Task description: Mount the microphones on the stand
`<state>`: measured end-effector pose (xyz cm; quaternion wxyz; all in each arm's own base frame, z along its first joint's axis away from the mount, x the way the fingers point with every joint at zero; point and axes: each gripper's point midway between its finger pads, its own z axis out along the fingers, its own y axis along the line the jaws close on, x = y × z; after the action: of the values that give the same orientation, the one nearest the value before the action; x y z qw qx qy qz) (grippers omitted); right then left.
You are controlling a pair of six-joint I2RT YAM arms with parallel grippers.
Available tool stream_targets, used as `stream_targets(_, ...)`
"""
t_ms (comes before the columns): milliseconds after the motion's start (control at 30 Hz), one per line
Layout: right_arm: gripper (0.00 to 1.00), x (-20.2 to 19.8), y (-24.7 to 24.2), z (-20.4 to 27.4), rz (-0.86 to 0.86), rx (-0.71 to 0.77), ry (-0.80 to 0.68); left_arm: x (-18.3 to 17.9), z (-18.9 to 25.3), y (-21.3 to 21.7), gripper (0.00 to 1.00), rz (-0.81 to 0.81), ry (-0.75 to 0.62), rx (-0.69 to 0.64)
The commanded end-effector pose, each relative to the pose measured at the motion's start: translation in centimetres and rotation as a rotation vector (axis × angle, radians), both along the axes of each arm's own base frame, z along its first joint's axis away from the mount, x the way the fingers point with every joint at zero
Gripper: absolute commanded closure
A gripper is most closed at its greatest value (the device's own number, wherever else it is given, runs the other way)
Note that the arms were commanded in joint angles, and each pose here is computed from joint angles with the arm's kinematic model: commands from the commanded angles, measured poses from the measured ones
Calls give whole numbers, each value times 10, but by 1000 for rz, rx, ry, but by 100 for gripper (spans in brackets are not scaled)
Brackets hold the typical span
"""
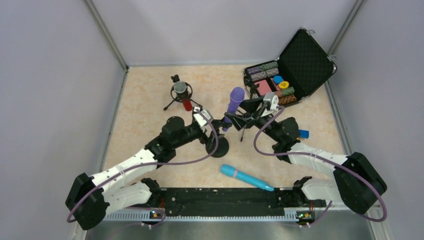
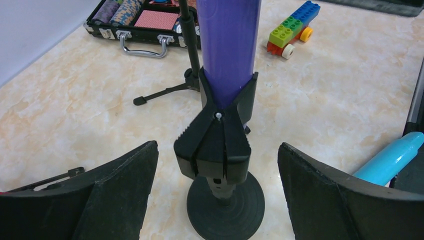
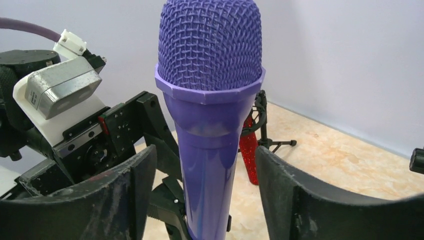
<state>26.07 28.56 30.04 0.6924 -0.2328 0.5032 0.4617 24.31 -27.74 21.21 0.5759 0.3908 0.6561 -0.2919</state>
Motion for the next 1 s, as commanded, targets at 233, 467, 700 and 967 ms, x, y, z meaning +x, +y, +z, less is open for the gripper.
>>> stream_targets(233, 9, -11, -1, 21, 26, 43, -51, -25, -9, 11, 7, -37, -23, -109)
stream_targets(467, 4, -11, -3, 24, 18, 56, -16, -17, -13, 15, 8, 7, -100, -176)
stream_targets(700, 2, -10, -11, 24, -22, 48, 13, 1, -4, 4, 9, 13, -148, -199)
stream_targets(967, 2, -14, -17, 22, -35, 49, 11, 13, 2, -8, 16, -17, -159, -218)
